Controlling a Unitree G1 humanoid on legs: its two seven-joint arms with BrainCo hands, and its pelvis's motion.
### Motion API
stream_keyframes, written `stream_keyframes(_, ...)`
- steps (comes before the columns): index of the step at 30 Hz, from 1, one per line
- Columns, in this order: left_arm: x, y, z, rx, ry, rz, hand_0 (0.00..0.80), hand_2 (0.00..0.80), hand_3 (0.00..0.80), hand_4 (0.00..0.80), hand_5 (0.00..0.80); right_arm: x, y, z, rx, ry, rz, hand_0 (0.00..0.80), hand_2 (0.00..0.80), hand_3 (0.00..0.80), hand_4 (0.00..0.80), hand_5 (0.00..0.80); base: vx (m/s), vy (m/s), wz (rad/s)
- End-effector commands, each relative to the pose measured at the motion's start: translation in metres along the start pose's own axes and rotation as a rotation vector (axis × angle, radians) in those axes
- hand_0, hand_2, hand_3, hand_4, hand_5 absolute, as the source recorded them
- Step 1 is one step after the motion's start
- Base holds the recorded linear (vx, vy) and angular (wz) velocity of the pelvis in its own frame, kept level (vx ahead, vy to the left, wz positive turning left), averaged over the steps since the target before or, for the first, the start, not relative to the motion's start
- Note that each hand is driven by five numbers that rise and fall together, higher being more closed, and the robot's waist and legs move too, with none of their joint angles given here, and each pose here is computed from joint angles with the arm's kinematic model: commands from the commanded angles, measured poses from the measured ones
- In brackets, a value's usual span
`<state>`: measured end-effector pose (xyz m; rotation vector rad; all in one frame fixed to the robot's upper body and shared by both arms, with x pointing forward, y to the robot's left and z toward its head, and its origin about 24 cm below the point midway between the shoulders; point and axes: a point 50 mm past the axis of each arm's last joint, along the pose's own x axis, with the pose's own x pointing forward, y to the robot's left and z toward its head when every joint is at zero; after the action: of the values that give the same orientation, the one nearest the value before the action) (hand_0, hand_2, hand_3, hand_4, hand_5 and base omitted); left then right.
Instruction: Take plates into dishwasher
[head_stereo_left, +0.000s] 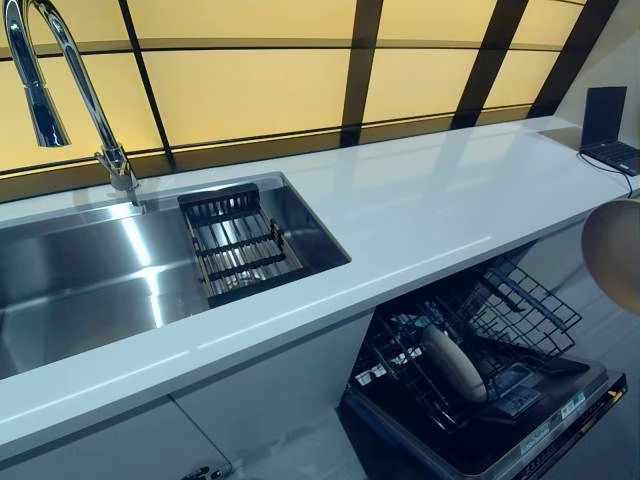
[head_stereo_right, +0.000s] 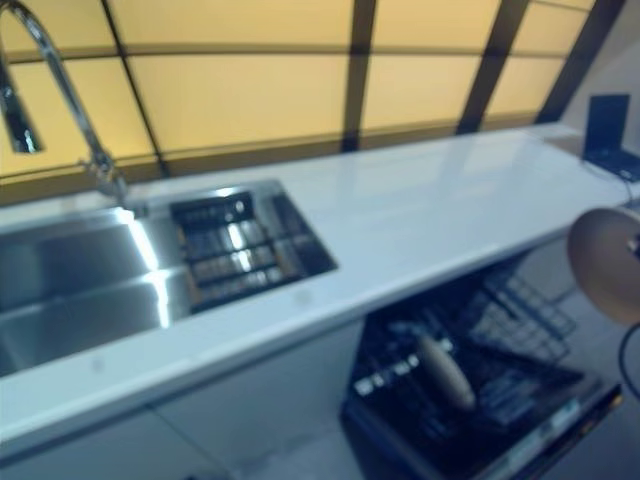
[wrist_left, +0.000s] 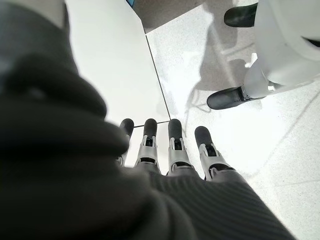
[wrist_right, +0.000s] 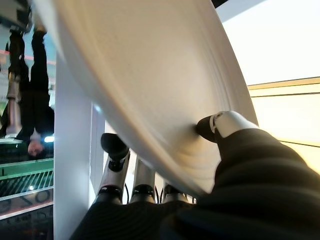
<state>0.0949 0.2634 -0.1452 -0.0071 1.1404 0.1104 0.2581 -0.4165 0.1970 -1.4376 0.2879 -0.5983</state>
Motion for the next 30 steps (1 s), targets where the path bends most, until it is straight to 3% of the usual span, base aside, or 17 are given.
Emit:
stream_keyframes(1,0.004,-0.002,0.011,-0.003,-0.015,-0.007,0.0,0.0,0.0,0.0,0.0,0.003,-0.02,0.0,0.027,0.029,-0.117,0.8,0.8,0.8,0.8,0.8,0.0,0.0,0.0)
stream_keyframes(30,0.005,-0.009,0.017,-0.018,-0.042,-0.027,0.0,0.0,0.0,0.0,0.0,0.003,0.045,0.049,0.05,0.011,0.082,0.8,0.8,0.8,0.8,0.8,0.0,0.0,0.0)
